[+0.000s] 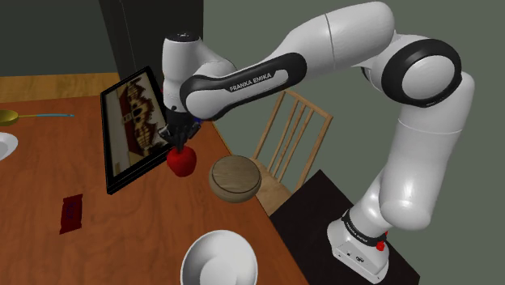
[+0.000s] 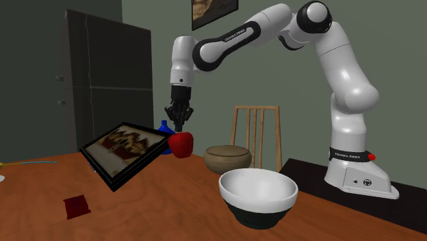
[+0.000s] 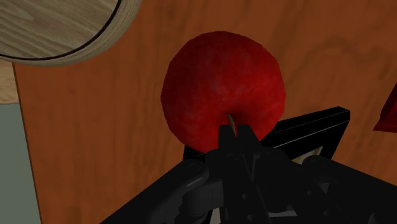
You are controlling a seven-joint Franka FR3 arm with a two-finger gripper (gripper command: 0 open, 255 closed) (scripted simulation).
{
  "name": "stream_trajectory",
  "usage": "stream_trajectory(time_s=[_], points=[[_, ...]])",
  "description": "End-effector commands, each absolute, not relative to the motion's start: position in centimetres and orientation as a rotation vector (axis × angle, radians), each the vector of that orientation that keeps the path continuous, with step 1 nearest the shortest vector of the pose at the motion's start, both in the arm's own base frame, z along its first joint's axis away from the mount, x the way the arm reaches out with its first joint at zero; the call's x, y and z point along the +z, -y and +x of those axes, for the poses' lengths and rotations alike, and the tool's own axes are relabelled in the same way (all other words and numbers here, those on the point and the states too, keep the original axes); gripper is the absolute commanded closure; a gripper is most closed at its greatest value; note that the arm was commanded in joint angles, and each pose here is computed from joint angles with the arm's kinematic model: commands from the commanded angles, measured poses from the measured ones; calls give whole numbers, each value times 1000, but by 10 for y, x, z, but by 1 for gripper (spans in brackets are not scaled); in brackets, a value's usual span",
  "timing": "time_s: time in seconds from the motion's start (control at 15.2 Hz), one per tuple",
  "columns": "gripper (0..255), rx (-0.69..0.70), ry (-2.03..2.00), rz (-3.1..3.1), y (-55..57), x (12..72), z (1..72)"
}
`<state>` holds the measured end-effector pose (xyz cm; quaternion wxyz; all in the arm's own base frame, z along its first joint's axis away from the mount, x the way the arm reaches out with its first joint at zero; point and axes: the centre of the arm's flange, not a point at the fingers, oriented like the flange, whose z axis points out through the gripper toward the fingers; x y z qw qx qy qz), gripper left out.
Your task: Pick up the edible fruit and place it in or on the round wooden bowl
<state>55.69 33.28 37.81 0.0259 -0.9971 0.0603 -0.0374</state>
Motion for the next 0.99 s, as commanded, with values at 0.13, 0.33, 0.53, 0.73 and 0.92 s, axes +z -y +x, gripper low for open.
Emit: stream_trajectory(time_s=[0.13, 0.33, 0.53, 0.73, 0.92], points=[[255, -115, -187, -3082, -334, 399, 557], [255, -115, -187, -3082, -334, 415, 557], [255, -115, -187, -3082, -334, 431, 557], [255, -115, -187, -3082, -334, 446, 557], [255, -115, -187, -3082, -334, 462, 557]])
